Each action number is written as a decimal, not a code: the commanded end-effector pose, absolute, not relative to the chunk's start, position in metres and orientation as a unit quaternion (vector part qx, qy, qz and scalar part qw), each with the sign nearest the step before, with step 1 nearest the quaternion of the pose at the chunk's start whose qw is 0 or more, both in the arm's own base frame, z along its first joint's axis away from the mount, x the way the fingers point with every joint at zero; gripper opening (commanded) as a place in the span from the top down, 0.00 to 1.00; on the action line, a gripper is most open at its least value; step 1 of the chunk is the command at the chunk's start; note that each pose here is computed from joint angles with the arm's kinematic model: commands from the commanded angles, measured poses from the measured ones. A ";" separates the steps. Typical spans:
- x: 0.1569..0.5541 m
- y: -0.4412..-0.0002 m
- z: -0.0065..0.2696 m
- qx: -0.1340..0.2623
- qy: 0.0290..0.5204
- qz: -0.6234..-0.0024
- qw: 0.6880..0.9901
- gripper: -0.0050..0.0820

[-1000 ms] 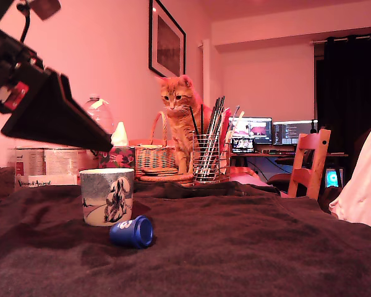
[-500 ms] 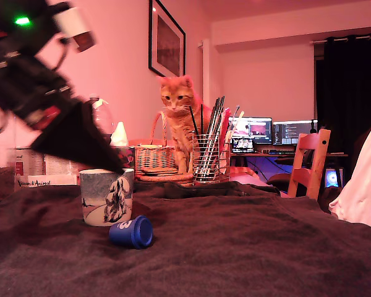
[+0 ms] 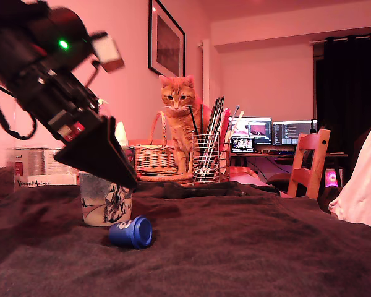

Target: Pick up the coffee capsules on the table and drop them inside the coffee cup

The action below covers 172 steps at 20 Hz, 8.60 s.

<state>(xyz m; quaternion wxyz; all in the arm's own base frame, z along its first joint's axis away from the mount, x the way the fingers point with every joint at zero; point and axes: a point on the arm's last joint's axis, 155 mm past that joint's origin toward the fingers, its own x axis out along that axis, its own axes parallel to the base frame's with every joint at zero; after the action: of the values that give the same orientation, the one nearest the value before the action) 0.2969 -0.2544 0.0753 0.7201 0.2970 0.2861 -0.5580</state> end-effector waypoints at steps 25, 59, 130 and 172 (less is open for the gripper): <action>0.283 -0.252 0.002 0.329 0.352 -0.581 0.656 0.52; 0.312 -0.265 0.150 0.126 0.480 -0.468 0.731 0.78; 0.410 -0.185 0.098 0.027 0.463 -0.257 0.848 0.55; 0.318 -0.065 0.156 -0.041 0.189 -0.141 0.971 0.97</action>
<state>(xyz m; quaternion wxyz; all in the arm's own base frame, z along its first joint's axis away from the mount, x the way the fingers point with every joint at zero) 0.3220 -0.0667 0.1623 0.9700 -0.0366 0.1911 -0.1459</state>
